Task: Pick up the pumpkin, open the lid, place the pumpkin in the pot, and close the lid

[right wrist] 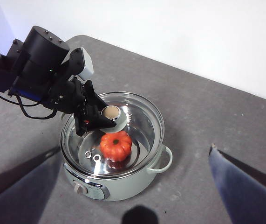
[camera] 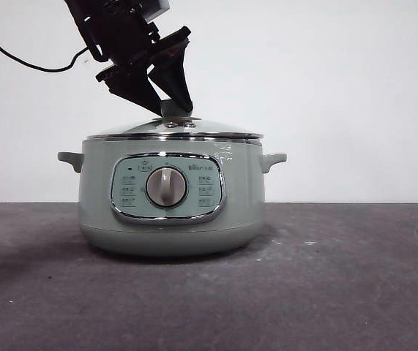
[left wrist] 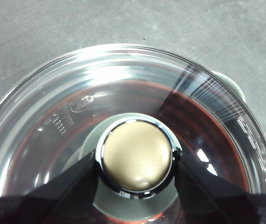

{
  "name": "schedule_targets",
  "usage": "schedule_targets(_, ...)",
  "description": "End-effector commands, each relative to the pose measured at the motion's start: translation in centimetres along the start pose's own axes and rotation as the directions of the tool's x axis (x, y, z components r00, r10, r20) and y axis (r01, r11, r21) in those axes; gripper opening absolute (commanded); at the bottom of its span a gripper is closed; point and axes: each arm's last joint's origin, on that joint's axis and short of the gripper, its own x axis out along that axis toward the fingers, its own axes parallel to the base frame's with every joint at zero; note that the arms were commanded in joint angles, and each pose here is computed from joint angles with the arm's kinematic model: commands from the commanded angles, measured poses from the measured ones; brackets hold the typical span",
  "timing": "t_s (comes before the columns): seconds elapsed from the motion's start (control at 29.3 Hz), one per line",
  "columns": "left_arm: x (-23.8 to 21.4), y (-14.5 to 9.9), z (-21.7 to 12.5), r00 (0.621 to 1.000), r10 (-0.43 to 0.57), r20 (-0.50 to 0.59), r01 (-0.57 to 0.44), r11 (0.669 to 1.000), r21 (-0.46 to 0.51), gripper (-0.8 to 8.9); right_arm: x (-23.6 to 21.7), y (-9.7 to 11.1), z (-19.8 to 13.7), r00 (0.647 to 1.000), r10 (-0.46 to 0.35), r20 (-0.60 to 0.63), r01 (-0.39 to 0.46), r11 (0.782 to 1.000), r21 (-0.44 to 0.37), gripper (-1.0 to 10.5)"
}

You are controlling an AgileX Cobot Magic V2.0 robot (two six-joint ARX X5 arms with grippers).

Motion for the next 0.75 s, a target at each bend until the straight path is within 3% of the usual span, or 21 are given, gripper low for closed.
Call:
schedule_targets(0.03,-0.22,-0.14,0.26,1.0,0.009,0.001,-0.009,1.0,0.008,-0.09,0.1,0.01,0.02,1.0,-0.001,0.0,0.001,1.0,-0.007,6.3)
schedule_targets(0.44,-0.23,-0.2,-0.2,0.999,0.001,-0.046,-0.001,1.0,0.0,0.04,0.11,0.02,0.0,1.0,-0.001,-0.003,0.001,1.0,-0.009,6.3)
schedule_targets(0.51,-0.23,-0.21,-0.23,0.999,0.0,-0.049,-0.001,1.0,-0.004,0.86,0.1,0.03,-0.07,1.0,0.001,-0.009,-0.001,1.0,-0.009,6.3)
schedule_targets(0.65,-0.25,-0.22,-0.3,0.998,-0.001,-0.056,0.001,1.0,-0.006,5.56,0.12,0.04,-0.36,0.999,0.003,-0.04,-0.004,1.0,-0.01,6.3)
schedule_targets(0.68,-0.33,-0.24,-0.29,0.998,-0.001,-0.056,0.001,1.0,-0.006,5.99,0.13,0.05,-0.45,0.999,0.005,-0.05,-0.005,1.0,-0.01,6.3)
schedule_targets(0.75,-0.48,-0.27,-0.31,0.998,-0.002,-0.06,0.001,1.0,-0.007,5.98,0.12,0.06,-0.64,0.998,0.006,-0.07,-0.007,1.0,-0.01,6.3)
